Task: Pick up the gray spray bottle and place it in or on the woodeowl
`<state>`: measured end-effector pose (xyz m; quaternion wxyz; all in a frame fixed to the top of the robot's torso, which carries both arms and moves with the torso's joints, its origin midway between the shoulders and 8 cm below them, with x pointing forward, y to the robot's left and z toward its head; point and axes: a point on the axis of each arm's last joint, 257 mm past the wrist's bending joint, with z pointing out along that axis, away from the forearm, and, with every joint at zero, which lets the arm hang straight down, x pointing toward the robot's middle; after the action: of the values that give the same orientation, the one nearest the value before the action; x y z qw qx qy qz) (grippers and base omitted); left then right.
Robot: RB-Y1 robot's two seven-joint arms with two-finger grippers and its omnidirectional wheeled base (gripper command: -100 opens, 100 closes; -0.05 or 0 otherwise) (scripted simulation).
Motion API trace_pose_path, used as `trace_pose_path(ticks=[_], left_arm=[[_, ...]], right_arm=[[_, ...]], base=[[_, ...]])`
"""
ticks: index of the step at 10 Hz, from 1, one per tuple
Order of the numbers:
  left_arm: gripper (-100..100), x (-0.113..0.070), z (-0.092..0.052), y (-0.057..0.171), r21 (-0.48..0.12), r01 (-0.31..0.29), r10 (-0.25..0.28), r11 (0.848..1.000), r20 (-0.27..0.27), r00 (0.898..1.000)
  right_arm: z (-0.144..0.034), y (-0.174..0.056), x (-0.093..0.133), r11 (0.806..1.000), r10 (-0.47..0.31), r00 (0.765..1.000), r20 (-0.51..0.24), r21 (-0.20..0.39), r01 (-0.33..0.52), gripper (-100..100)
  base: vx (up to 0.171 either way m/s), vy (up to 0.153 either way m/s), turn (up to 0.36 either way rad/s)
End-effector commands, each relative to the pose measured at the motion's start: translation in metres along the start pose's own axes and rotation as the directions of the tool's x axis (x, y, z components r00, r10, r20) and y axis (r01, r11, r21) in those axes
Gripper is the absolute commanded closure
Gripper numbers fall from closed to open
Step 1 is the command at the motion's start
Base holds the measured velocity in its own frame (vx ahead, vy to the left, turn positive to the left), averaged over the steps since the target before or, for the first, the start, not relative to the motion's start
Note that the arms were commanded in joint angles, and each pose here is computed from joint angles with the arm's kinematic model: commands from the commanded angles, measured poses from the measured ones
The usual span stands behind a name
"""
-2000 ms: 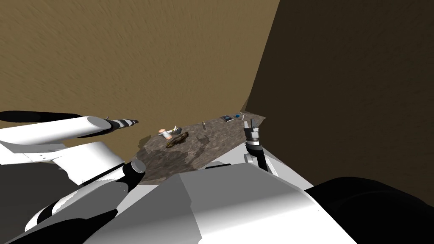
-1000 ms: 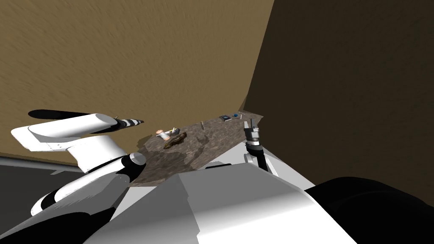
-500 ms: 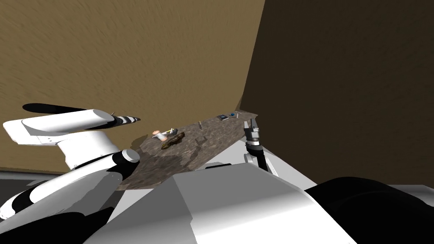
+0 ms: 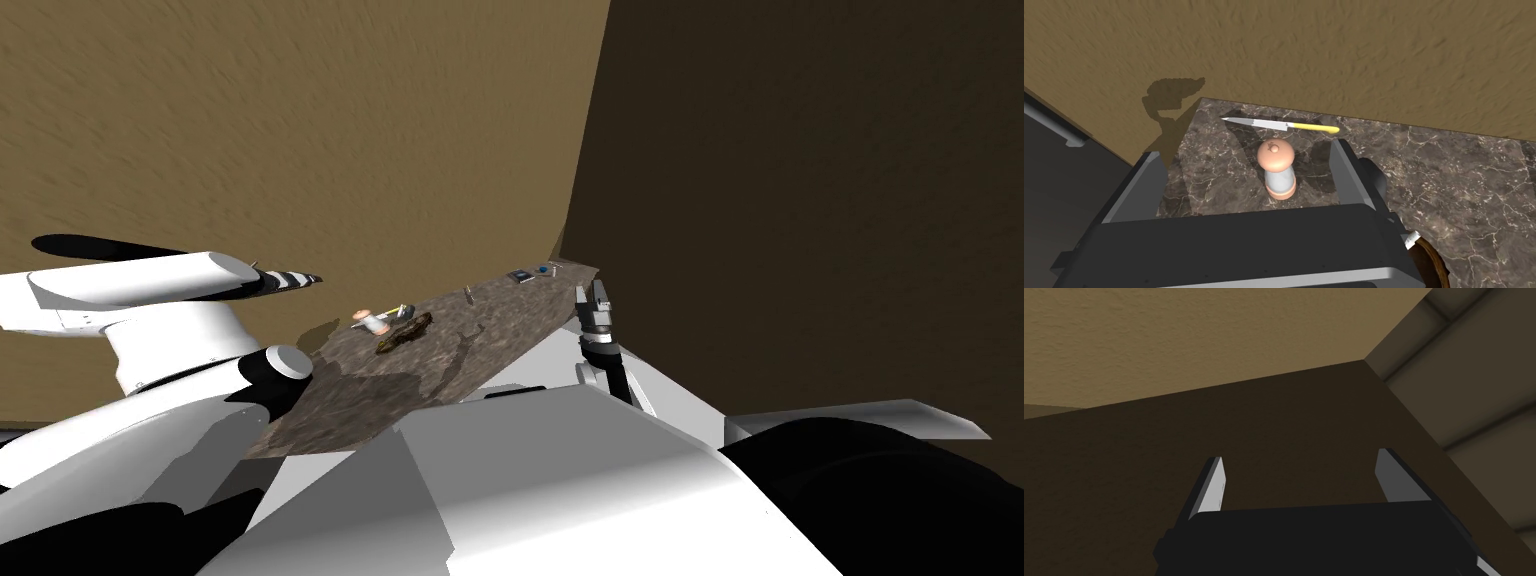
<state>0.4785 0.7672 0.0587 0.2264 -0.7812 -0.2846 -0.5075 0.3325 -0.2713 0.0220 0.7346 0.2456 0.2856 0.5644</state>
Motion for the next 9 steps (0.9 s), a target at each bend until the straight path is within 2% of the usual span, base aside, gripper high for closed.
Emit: trace_pose_path(ticks=[1,2,4,5,6,7,9], left_arm=[[-100,-0.007,0.005,-0.005,0.011,0.009,-0.009,1.0,0.023,1.0],[-100,0.023,-0.002,-0.017,0.036,0.01,-0.009,0.999,-0.03,1.0],[-100,0.005,0.006,-0.019,0.037,0.017,-0.018,0.999,0.013,1.0],[-100,0.032,-0.001,-0.034,0.065,0.022,-0.02,0.998,-0.034,0.999],[-100,0.011,0.008,-0.036,0.066,0.03,-0.031,0.997,0.014,0.999],[-100,0.035,0.001,-0.053,0.095,0.038,-0.036,0.995,-0.029,0.999],[-100,0.013,0.01,-0.056,0.098,0.046,-0.048,0.994,0.02,0.999]], right_arm=[[0.0,0.0,0.0,1.0,0.0,1.0,0.0,0.0,0.0,0],[0.0,0.0,0.0,1.0,0.0,1.0,0.0,0.0,0.0,0],[0.0,0.0,0.0,1.0,0.0,1.0,0.0,0.0,0.0,0],[0.0,0.0,0.0,1.0,0.0,1.0,0.0,0.0,0.0,0],[0.0,0.0,0.0,1.0,0.0,1.0,0.0,0.0,0.0,0],[0.0,0.0,0.0,1.0,0.0,1.0,0.0,0.0,0.0,0],[0.0,0.0,0.0,1.0,0.0,1.0,0.0,0.0,0.0,0]], base=[[-0.068,-0.008,-0.093],[-0.079,-0.03,-0.18],[-0.056,-0.009,-0.038],[-0.057,-0.015,-0.192],[-0.066,-0.01,-0.094],[-0.092,-0.01,-0.152],[-0.058,-0.007,-0.037]])
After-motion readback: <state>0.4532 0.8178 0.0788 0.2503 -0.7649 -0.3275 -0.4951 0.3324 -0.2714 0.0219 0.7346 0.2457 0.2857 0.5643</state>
